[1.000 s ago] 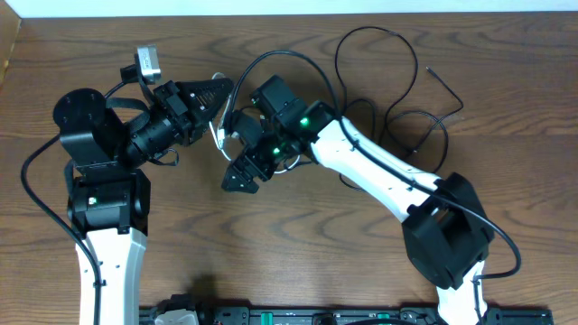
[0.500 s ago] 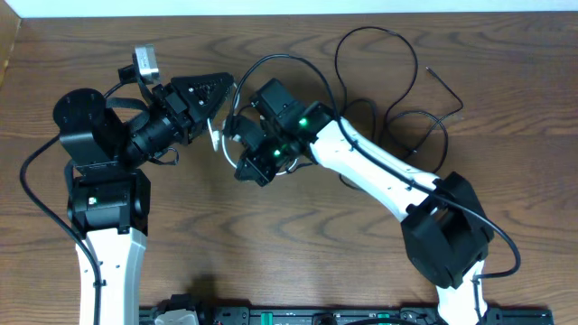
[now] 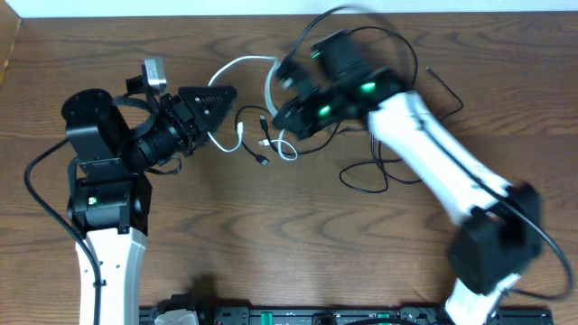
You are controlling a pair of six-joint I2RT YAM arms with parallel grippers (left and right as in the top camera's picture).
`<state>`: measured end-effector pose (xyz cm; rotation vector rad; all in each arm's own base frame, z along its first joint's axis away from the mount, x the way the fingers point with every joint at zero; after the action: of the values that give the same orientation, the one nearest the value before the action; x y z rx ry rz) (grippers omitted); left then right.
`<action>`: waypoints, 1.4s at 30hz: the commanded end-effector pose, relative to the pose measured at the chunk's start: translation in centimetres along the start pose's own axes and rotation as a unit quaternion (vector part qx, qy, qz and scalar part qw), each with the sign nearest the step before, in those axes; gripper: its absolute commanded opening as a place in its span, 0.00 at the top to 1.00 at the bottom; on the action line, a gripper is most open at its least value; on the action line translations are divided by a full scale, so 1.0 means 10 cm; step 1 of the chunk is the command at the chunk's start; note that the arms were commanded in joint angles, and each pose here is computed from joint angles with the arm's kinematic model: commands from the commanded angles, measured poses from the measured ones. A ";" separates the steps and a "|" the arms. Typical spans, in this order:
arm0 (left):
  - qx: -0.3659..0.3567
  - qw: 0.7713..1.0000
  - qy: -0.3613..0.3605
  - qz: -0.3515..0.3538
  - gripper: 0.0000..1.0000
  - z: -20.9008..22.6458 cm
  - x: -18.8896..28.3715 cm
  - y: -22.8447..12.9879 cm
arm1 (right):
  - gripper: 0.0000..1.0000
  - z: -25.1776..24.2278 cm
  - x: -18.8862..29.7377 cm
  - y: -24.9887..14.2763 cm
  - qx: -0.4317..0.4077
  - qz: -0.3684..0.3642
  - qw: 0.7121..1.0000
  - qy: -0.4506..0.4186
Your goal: Untangle cables
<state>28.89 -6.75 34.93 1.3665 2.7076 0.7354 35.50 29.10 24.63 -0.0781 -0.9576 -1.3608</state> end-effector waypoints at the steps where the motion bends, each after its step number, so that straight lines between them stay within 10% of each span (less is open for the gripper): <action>1: -0.042 0.999 0.015 0.004 0.55 0.04 0.01 -0.05 | 0.99 0.12 0.52 0.17 -0.007 -0.061 0.998 -0.009; 11: -0.086 0.970 0.226 -0.004 0.49 0.69 0.16 -0.16 | 0.99 -0.05 1.46 0.19 -0.031 -0.153 0.978 -0.140; 24: -0.089 0.967 0.239 0.006 0.48 0.73 0.18 -0.20 | 0.99 0.30 3.16 0.17 -0.028 -0.279 0.896 -0.346; 42: -0.096 0.964 0.247 0.026 0.39 0.77 0.20 -0.27 | 0.99 -0.88 4.67 -0.61 -0.345 -0.359 0.672 -0.548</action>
<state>27.57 -3.60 27.33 1.3543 2.8887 1.4124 31.20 -11.42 45.54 -1.2208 -1.5621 -2.3327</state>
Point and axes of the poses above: each gripper's point midway between its finger pads, its own x axis back along the fingers, its own z axis along the line the jaws close on, y = z × x, the point moved 5 cm from there along x, back along the fingers, and after that the axes turned 11 degrees about -x, right-handed, at the moved point
